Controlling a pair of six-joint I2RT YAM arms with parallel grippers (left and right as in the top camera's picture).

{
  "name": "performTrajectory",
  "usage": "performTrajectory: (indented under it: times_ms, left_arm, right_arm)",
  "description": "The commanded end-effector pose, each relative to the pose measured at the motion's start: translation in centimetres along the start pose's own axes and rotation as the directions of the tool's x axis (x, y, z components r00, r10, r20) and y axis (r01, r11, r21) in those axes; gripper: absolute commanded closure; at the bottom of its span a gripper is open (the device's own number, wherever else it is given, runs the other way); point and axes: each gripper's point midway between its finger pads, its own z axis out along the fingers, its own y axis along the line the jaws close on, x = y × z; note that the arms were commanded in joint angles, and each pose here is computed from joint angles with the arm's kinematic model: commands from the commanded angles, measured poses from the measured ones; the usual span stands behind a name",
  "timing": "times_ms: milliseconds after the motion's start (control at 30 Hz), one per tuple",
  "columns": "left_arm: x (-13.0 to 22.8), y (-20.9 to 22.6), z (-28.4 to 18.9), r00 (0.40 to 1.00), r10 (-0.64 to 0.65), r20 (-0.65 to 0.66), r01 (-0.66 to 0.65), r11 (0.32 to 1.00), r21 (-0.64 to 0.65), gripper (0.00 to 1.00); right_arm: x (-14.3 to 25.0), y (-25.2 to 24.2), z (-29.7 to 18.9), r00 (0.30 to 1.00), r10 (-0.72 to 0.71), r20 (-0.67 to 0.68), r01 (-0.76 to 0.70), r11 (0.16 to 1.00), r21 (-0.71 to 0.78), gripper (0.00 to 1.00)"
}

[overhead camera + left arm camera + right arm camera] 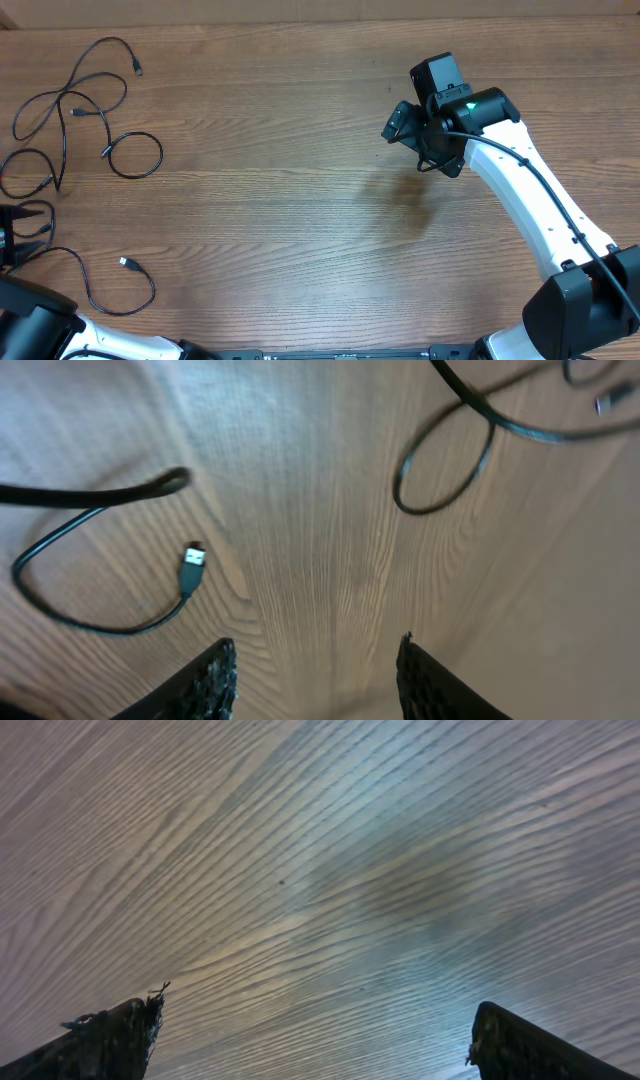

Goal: Untangle cables

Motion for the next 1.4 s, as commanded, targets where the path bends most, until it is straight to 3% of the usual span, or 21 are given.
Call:
performTrajectory:
  times_ms: [0, 133, 233, 333, 433, 533, 633, 733, 900, 1167, 1367]
  left_arm:
    - [1.7, -1.9, 1.7, 0.986, 0.160, -0.049, -0.161, 0.987, -0.005, 0.46]
    - [2.9, -1.7, 3.7, 0.973, 0.224, -0.059, -0.231, 0.950, -0.208, 0.36]
    - [3.7, -1.3, 4.9, 0.968, 0.251, -0.029, -0.240, 0.877, -0.416, 0.14]
    - [4.6, -1.2, 5.5, 0.964, 0.265, 0.012, -0.214, 0.801, -0.559, 0.11]
    - [4.9, -1.1, 5.7, 0.954, 0.289, 0.076, -0.168, 0.729, -0.663, 0.16]
    - [4.9, -0.6, 5.7, 0.943, 0.317, 0.106, -0.144, 0.671, -0.727, 0.15]
    - [5.5, 0.7, 6.4, 0.950, 0.306, 0.068, -0.153, 0.641, -0.752, 0.13]
    - [6.5, 2.4, 7.8, 0.961, 0.276, 0.007, -0.174, 0.626, -0.760, 0.27]
    - [8.4, 4.0, 12.1, 0.947, 0.282, -0.157, -0.312, 0.675, -0.668, 0.28]
    - [8.9, 4.7, 12.8, 0.940, 0.291, -0.181, -0.336, 0.683, -0.649, 0.35]
    - [11.0, 2.4, 9.4, 0.930, 0.349, -0.114, -0.349, 0.748, -0.565, 0.35]
  right_arm:
    - [0.1, 0.5, 0.2, 1.000, 0.000, -0.016, -0.001, 1.000, -0.024, 0.00]
    - [0.1, 0.5, 0.2, 1.000, 0.000, -0.018, 0.000, 1.000, -0.025, 0.00]
    - [0.1, 0.5, 0.2, 1.000, 0.000, -0.019, 0.000, 1.000, -0.025, 0.00]
    - [0.2, 0.5, 0.2, 1.000, -0.008, -0.020, 0.007, 1.000, -0.024, 0.00]
    - [0.3, 0.4, 0.2, 1.000, -0.008, -0.024, 0.007, 1.000, -0.019, 0.00]
    - [0.3, 0.3, 0.2, 1.000, -0.008, -0.024, 0.007, 1.000, -0.019, 0.00]
    - [0.2, 0.4, 0.2, 1.000, -0.007, -0.022, 0.007, 1.000, -0.020, 0.00]
    - [0.1, 0.6, 0.2, 1.000, -0.007, -0.015, 0.007, 1.000, -0.029, 0.00]
    - [0.0, 0.6, 0.3, 1.000, -0.007, -0.016, 0.007, 1.000, -0.028, 0.00]
    - [0.0, 0.6, 0.4, 1.000, -0.008, -0.016, 0.007, 1.000, -0.027, 0.00]
    - [0.0, 0.7, 0.4, 1.000, -0.007, -0.015, 0.007, 1.000, -0.028, 0.00]
